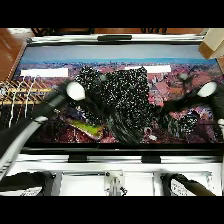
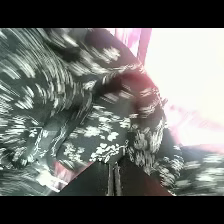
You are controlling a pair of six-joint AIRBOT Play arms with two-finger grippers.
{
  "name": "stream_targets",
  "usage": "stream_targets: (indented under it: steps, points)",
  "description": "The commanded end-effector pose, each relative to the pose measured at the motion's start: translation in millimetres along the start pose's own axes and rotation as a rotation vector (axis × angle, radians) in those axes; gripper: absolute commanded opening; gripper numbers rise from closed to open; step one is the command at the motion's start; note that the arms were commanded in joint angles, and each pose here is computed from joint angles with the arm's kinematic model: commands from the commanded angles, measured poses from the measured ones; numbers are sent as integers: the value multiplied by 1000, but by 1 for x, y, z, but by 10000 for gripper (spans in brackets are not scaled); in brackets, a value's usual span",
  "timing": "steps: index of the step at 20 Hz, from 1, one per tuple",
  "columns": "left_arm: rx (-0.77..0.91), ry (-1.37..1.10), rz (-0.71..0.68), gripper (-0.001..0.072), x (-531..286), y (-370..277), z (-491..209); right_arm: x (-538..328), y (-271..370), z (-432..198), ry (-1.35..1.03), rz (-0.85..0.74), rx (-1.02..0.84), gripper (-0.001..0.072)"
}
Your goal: Fold the shirts.
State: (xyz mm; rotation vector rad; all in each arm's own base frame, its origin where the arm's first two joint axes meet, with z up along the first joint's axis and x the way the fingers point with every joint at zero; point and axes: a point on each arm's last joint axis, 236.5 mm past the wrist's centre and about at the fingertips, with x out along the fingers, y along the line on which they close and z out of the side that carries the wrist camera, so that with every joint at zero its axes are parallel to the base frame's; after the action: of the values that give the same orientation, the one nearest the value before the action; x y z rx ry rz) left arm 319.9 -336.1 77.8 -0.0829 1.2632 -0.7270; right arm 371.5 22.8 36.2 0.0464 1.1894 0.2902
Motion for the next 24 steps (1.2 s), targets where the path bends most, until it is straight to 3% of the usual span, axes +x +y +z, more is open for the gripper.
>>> stream_targets:
  steps: [1, 3, 6, 8, 10, 13, 17, 20, 24]
  points:
    - [94, -430, 93, 51, -178, -1, 85, -164, 21, 89, -489, -149, -148, 59]
    - [126, -777, 83, 51, -319, -30, 107, -289, 49, 114, -835, -236, -215, 59]
    - [189, -1227, 36, 51, -480, -79, 79, -451, 96, 93, -1279, -338, -284, 59]
    - [212, -1406, 26, 51, -537, -95, 45, -513, 119, 64, -1454, -371, -309, 59]
    - [126, -1439, 66, 51, -550, -80, 16, -540, 129, 38, -1523, -399, -317, 59]
    - [-48, -1187, 214, 51, -489, -24, -10, -495, 112, 23, -1321, -372, -224, 59]
    - [-229, -643, 358, 51, -335, 64, -45, -299, 66, -19, -595, -224, -12, 59]
    - [-324, -325, 369, 51, -203, 117, -84, -183, 22, -68, -285, -257, 67, 59]
    - [-469, -226, 206, 51, -90, 130, -114, -76, -6, -142, 0, -257, 109, 59]
